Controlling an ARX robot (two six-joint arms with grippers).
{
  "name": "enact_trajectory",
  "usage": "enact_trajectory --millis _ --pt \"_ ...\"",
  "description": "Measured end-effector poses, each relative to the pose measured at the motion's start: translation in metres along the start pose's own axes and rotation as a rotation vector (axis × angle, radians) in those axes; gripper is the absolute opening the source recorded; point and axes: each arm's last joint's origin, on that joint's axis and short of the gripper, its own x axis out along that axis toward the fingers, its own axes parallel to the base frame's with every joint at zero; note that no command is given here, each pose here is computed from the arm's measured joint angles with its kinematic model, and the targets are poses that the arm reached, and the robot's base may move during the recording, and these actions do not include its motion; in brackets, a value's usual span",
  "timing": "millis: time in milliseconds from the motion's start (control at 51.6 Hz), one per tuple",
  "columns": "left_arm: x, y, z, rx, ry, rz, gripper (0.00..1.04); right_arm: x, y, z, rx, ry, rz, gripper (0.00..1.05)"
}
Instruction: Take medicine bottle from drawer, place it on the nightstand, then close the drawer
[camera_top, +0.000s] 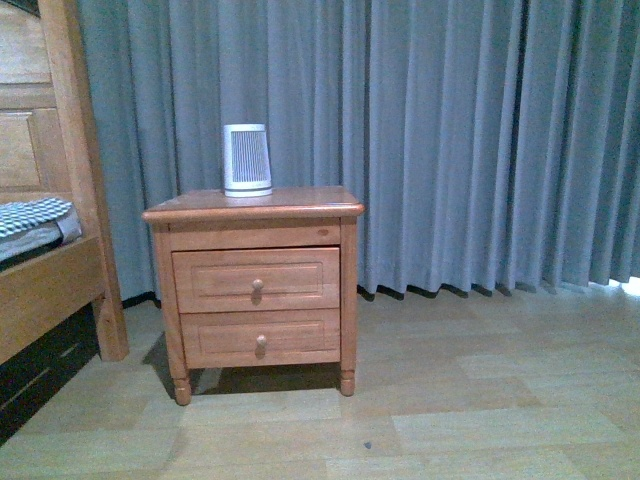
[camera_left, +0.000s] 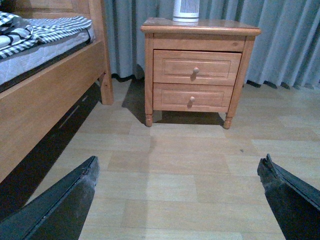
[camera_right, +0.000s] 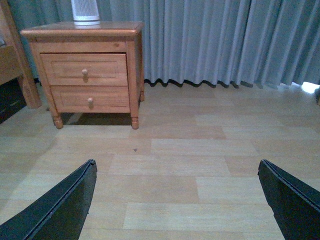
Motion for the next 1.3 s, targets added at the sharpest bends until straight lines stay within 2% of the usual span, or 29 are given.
enact_trajectory --millis 930,988,1008,1047,1221,1298 --pt "0.000 0.000 0.000 -0.001 0.003 -0.003 0.98 0.000 0.000 0.000 0.000 0.000 0.000 0.98" --pt "0.003 -0.001 0.002 -0.074 0.273 -0.091 0.98 0.000 0.000 0.000 0.000 0.001 0.000 0.98" --pt "0.007 -0.001 0.007 -0.102 0.362 -0.107 0.98 0.000 0.000 0.000 0.000 0.000 0.000 0.98" --pt "0.023 -0.001 0.025 -0.128 0.413 -0.118 0.98 0.000 0.000 0.000 0.000 0.000 0.000 0.98" --pt "0.093 -0.005 0.104 -0.102 0.239 -0.147 0.98 0.000 0.000 0.000 0.000 0.000 0.000 0.98" --pt "0.126 -0.011 0.122 -0.084 0.183 -0.157 0.98 0.000 0.000 0.000 0.000 0.000 0.000 0.98"
